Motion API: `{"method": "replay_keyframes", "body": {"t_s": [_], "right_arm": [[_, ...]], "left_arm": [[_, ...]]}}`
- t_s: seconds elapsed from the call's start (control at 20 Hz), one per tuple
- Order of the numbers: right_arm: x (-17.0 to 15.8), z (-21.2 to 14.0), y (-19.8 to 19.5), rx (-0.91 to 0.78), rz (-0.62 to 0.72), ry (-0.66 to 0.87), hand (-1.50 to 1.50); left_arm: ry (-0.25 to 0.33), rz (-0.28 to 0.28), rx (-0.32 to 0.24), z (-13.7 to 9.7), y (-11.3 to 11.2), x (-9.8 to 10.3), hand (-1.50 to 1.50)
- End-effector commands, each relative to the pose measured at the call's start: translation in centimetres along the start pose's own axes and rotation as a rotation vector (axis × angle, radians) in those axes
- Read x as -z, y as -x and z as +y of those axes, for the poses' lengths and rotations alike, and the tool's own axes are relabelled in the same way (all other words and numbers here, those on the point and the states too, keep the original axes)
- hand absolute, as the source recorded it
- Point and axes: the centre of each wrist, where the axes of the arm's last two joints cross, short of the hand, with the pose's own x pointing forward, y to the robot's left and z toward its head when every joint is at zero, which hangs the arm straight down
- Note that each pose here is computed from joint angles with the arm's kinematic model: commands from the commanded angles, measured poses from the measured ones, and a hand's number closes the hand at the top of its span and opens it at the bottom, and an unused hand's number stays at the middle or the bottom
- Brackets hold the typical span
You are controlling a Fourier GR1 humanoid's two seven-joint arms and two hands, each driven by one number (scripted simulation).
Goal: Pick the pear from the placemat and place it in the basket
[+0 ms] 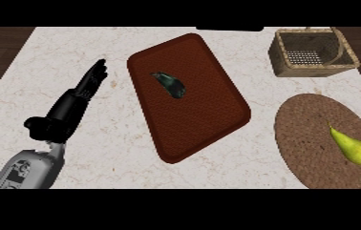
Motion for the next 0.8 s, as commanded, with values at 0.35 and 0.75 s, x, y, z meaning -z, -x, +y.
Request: {"method": "replay_keyframes", "body": {"t_s": [0.35,0.75], "right_arm": [[4.9,6.5,3.0,0.089,-0.148,-0.006,-1.50],[5.4,6.2,3.8,0.107,-0.188,0.008,-1.50]], "left_arm": [[-0.014,0.022,0.000,0.9,0.5,-0.6,0.00],[-0.026,0.006,-0.008,0.6,0.2,-0.4,0.00]]}}
